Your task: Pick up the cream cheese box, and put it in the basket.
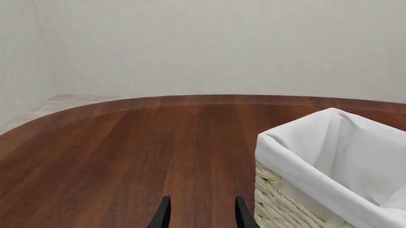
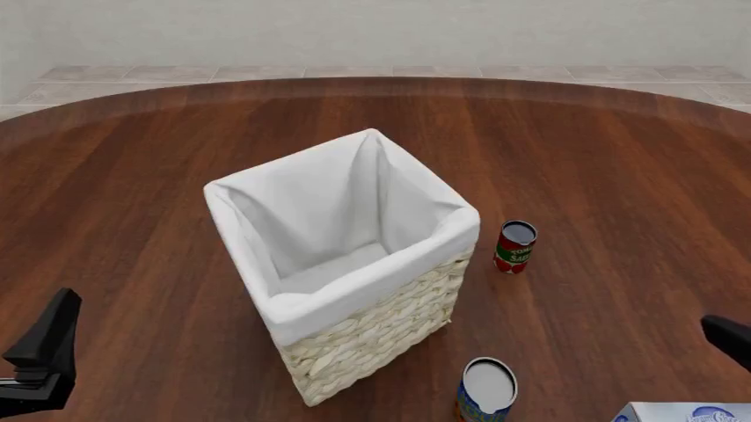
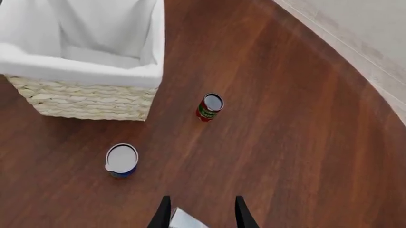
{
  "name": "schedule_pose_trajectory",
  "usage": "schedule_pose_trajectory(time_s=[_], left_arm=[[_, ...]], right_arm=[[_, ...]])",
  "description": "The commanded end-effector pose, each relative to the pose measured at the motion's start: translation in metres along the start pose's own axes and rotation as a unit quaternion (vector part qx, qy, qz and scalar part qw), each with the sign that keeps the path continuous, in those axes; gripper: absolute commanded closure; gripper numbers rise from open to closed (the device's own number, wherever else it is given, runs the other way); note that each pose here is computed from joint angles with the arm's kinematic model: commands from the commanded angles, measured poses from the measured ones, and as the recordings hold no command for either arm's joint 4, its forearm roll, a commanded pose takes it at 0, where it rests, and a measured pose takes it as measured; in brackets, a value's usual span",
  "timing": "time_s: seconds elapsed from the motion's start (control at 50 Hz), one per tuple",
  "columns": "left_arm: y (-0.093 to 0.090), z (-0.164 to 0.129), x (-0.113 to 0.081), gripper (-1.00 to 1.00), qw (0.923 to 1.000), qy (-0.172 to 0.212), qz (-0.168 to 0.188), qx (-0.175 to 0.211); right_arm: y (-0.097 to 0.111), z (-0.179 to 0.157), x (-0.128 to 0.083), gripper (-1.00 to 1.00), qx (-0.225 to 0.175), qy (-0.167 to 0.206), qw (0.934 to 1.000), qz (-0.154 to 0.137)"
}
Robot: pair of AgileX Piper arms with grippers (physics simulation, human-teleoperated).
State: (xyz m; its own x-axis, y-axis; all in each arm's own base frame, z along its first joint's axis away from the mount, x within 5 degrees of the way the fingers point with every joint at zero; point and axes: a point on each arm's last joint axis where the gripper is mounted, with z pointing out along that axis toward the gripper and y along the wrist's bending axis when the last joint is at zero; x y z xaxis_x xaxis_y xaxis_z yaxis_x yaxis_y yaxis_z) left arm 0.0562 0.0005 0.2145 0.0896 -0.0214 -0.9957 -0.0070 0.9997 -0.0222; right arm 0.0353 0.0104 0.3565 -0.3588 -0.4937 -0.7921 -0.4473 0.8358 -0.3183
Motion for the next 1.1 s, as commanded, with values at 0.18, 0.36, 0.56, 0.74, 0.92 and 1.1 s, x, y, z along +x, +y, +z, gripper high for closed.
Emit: schedule_pose_trajectory(time_s=[0.18,0.36,0.56,0.74,0.92,1.1], left_arm=[[0.000,0.000,0.000,-1.00,1.0000,-0.001,0.000,0.000],[0.000,0.000,0.000,-1.00,1.0000,-0.001,-0.001,0.001],[0.000,0.000,0.000,-1.00,1.0000,-0.001,-0.002,0.001],[0.000,0.000,0.000,-1.00,1.0000,0.002,-0.002,0.002],[0.000,0.000,0.001,-1.00,1.0000,0.003,-0.001,0.002],[0.000,0.000,0.000,-1.00,1.0000,0.002,-0.002,0.003]], right_arm=[[-0.001,-0.008,-0.003,-1.00,-0.011,0.017,0.9997,-0.016],[0.001,-0.010,0.000,-1.00,-0.035,0.032,0.9983,-0.035],[0.003,-0.012,0.001,-1.00,-0.053,0.038,0.9965,-0.052],[0.003,-0.007,0.001,-1.00,-0.062,0.045,0.9953,-0.058],[0.004,-0.003,0.000,-1.00,-0.068,0.053,0.9940,-0.067],[0.007,0.006,0.006,-1.00,-0.085,0.068,0.9908,-0.080]])
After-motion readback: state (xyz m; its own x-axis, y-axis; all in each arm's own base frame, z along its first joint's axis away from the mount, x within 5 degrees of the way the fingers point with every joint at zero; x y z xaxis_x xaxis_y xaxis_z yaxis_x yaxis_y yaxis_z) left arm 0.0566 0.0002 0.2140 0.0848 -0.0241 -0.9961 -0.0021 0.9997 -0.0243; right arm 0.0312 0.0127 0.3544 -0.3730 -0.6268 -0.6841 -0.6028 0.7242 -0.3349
